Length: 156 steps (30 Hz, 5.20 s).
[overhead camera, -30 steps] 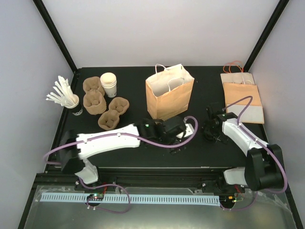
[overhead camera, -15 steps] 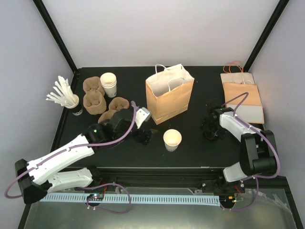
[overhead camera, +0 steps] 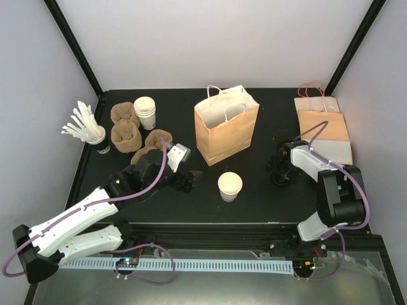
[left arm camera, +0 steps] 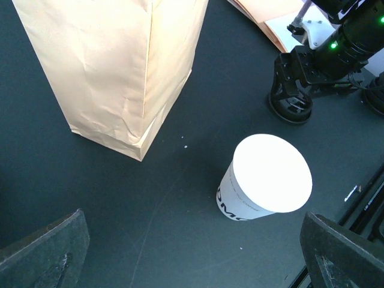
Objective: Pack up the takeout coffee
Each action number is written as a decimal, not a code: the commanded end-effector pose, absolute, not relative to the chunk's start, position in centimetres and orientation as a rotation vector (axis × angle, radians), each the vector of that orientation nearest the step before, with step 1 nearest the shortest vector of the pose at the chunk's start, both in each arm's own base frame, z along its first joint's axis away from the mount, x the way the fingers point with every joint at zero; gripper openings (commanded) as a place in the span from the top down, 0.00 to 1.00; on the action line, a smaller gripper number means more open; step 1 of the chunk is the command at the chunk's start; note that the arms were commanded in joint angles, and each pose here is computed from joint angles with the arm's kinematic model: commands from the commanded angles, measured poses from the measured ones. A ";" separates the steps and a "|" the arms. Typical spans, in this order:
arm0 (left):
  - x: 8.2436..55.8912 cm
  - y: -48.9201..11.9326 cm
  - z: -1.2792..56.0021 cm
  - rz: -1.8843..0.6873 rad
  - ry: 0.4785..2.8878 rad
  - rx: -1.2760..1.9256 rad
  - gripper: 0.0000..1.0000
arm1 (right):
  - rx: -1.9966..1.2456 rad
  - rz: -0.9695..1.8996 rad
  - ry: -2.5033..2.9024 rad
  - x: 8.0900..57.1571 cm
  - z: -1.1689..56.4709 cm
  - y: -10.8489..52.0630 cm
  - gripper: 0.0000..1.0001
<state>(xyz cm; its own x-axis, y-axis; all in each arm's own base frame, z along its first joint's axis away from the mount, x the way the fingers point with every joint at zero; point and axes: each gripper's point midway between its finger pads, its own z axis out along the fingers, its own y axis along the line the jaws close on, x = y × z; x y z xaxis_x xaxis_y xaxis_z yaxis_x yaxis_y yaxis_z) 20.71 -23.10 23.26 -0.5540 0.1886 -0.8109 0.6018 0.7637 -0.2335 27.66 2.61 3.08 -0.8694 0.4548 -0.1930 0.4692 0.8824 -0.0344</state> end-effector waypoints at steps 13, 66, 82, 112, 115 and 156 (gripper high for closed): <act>21.2 -23.0 23.4 -0.611 2.107 0.604 0.01 | 0.740 -0.125 2.867 27.7 2.4 2.4 0.14; 20.9 -25.3 17.3 -1.104 2.376 0.423 0.01 | -0.547 0.418 2.774 19.2 15.8 18.2 0.26; 20.8 -26.9 14.7 -1.344 2.423 0.360 0.08 | -0.710 0.232 2.740 20.2 15.9 22.1 0.24; 20.7 -30.0 12.8 -1.648 2.444 0.325 0.46 | -0.792 0.185 2.756 20.4 13.9 25.0 0.23; 20.7 -30.2 12.9 -1.670 2.440 0.330 0.53 | -0.808 0.190 2.762 20.4 13.7 25.1 0.21; 20.6 -31.4 10.6 -1.713 2.502 0.295 0.80 | -0.922 0.106 2.791 19.5 10.9 24.9 0.15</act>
<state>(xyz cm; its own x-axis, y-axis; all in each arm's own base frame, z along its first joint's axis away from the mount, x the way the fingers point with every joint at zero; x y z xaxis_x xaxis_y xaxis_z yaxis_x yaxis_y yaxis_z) 20.46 -31.30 11.58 -0.9784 0.0990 -0.1814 0.2039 0.3202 -0.9251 19.85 25.00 12.51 -0.7963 -0.5509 -0.2497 -0.5749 0.8177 0.0290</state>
